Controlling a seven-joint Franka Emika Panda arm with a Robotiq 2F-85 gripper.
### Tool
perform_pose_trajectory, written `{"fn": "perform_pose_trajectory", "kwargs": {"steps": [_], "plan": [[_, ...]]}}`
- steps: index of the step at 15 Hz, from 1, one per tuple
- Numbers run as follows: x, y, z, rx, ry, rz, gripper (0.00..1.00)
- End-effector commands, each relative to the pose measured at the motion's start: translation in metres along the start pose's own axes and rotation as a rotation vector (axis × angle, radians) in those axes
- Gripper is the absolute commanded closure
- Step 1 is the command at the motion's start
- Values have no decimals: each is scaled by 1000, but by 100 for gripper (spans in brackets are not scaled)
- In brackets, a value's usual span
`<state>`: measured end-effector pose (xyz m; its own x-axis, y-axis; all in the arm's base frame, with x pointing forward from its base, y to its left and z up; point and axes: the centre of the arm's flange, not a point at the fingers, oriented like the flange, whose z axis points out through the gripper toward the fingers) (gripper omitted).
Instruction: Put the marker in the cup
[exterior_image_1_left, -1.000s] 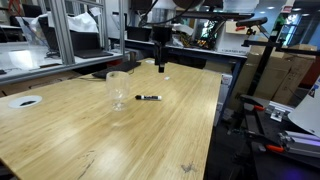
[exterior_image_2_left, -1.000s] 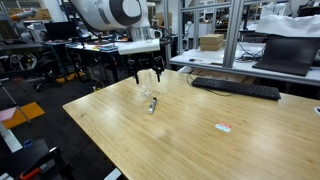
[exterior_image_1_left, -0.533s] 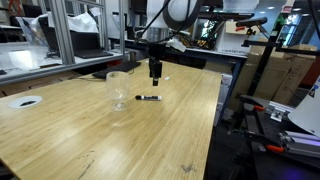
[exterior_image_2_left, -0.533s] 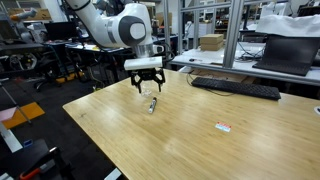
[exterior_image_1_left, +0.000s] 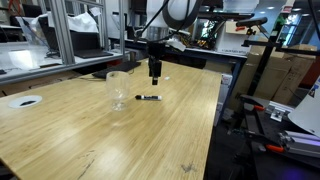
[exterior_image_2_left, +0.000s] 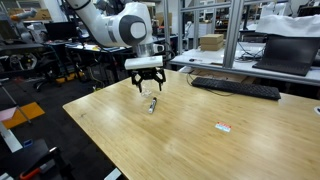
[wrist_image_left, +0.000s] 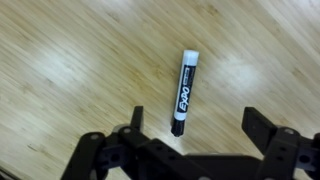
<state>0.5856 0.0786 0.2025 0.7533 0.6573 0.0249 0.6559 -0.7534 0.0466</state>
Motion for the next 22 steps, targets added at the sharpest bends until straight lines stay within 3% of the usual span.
{"fn": "perform_pose_trajectory", "kwargs": {"steps": [1,11,16,22], "plan": [[0,0,6,5,18,-19,0],[-7,-2,50,-57,130,-83,0],[-2,-7,53,-23,191,-67,0],[-3,-11,54,22,182,-23,0]]}}
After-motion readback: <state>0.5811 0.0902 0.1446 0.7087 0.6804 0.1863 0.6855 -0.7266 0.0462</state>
